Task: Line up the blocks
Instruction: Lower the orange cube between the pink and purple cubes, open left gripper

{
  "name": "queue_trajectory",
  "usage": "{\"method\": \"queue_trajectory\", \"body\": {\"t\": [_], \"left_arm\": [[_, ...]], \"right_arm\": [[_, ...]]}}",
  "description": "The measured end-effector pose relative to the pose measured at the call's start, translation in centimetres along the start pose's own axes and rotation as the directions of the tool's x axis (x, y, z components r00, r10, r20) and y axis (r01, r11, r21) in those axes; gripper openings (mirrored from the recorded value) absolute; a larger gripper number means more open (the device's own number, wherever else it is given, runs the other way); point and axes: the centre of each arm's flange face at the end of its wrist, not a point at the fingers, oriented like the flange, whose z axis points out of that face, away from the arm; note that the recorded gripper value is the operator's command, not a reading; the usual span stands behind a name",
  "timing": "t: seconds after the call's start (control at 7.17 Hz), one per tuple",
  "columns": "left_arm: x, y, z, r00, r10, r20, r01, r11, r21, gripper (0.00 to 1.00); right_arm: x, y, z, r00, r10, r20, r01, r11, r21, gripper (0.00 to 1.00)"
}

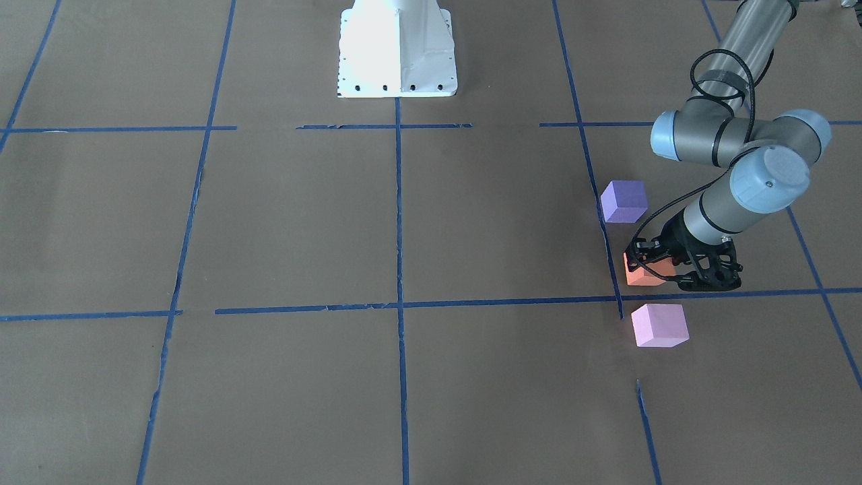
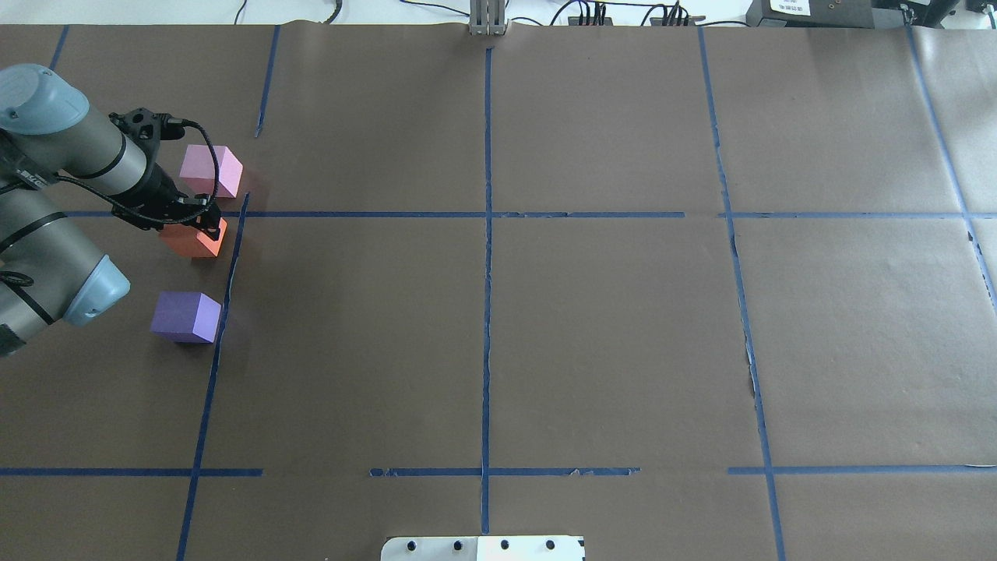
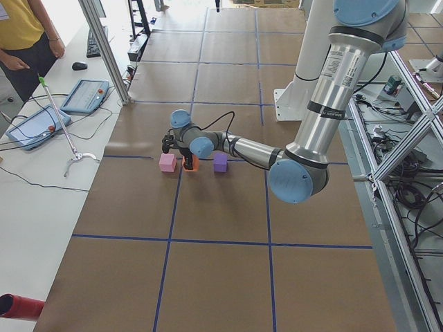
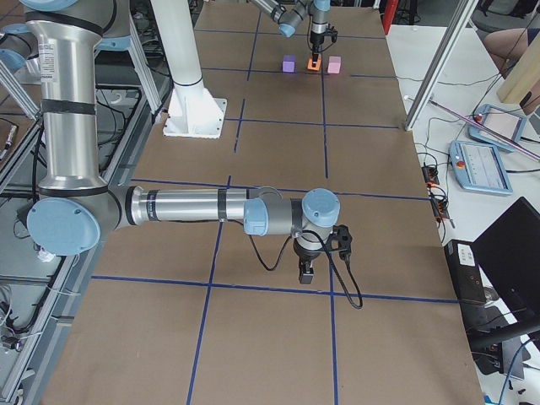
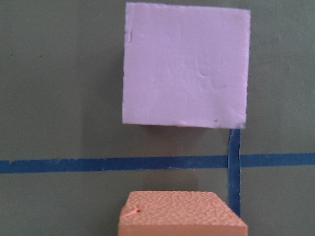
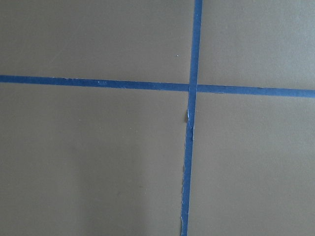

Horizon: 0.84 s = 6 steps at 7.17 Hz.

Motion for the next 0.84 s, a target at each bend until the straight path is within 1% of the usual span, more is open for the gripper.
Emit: {"method": "queue_trajectory", "body": {"t": [0.28,0.42,0.56,0.7,0.84], "left_arm": [[0.08,0.17,0.47,1.0,0.004,-0.002,-0.004,1.0,-0.003,0.24],[0.09,0.21,0.59,1.0,0.005,-0.002,-0.005,1.0,-0.004,0.31],[0.11,0.24,0.66,1.0,0.005,-0.002,-0.005,1.0,-0.005,0.76],[0.09,0.26,0.75,1.0,0.005,-0.001,-0.005,1.0,-0.006,0.99],[0.07,0.27,0.79,1.0,0.005,-0.001,-0.005,1.0,-0.006,1.0]], "right_arm": [[0.0,0.0,0.0,1.0,0.0,0.0,0.0,1.0,0.0,1.0],[0.0,0.0,0.0,1.0,0.0,0.0,0.0,1.0,0.0,1.0],[0.0,0.0,0.0,1.0,0.0,0.0,0.0,1.0,0.0,1.0],[0.0,0.0,0.0,1.0,0.0,0.0,0.0,1.0,0.0,1.0],[0.0,0.0,0.0,1.0,0.0,0.0,0.0,1.0,0.0,1.0]]}}
